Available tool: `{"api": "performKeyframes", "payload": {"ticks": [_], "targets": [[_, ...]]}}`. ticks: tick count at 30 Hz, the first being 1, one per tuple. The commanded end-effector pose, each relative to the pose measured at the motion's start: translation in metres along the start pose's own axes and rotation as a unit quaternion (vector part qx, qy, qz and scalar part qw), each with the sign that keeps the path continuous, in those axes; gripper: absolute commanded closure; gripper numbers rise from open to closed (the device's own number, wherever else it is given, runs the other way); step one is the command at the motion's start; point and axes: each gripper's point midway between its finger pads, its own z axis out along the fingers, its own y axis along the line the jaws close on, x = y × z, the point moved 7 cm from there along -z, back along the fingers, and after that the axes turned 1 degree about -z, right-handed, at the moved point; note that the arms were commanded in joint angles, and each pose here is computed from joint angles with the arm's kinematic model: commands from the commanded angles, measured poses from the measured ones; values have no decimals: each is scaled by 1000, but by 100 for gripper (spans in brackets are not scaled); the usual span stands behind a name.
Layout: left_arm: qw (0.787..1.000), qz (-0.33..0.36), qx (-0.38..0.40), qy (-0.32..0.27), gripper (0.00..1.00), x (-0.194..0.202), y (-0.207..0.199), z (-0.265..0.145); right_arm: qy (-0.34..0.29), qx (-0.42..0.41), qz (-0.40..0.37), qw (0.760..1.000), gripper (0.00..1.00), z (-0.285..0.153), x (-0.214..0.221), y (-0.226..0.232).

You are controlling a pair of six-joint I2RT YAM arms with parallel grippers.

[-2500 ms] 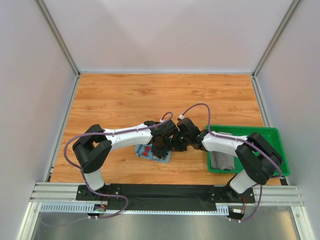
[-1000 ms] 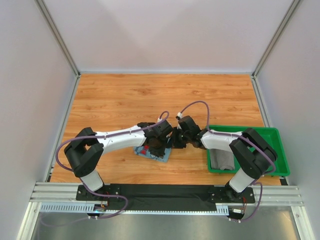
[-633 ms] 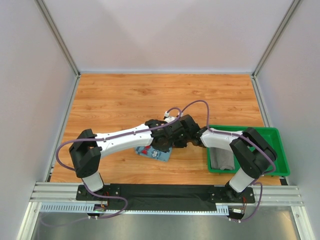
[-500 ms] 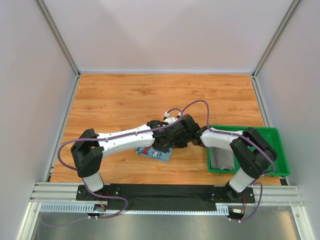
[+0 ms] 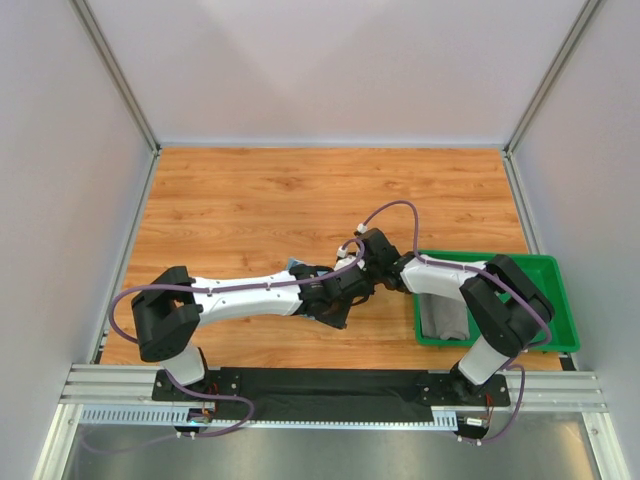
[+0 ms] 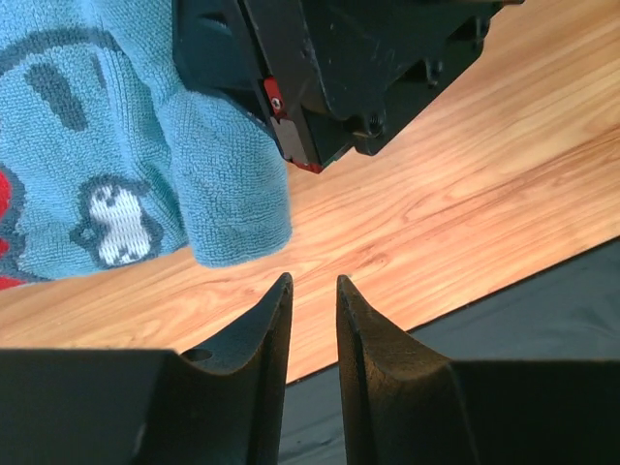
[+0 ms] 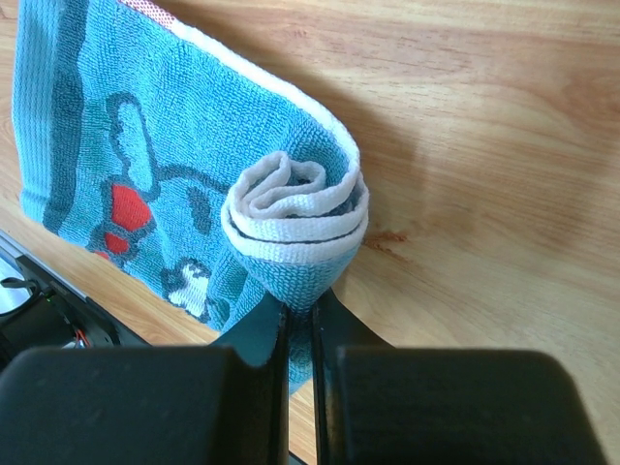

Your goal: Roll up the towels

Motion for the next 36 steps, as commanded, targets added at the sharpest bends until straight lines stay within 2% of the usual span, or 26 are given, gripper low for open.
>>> {"api": "performKeyframes", "payload": {"ticks": [1, 6, 11, 13, 17, 24, 36], "targets": [[998, -6, 49, -39, 68, -12, -9, -11, -6, -8, 0, 1000, 100, -2, -4, 8], [999, 1, 15, -44, 67, -7, -2, -2, -8, -13, -1, 1000, 100, -4, -5, 11], [999, 21, -17, -36, 62, -6, 1, 9, -6, -17, 1, 1000, 100, -5, -5, 12], [998, 28, -27, -39, 55, -5, 1, 10, -6, -17, 1, 1000, 100, -5, -5, 11], [997, 36, -42, -48, 50, -5, 5, 14, -3, -17, -2, 1000, 100, -5, -4, 12], [994, 65, -62, -58, 49, -6, 4, 26, 2, -22, -7, 1000, 100, -4, -5, 13], [979, 109, -163, -56, 49, 3, 29, 47, 28, -28, -16, 999, 100, 1, -2, 14]]}}
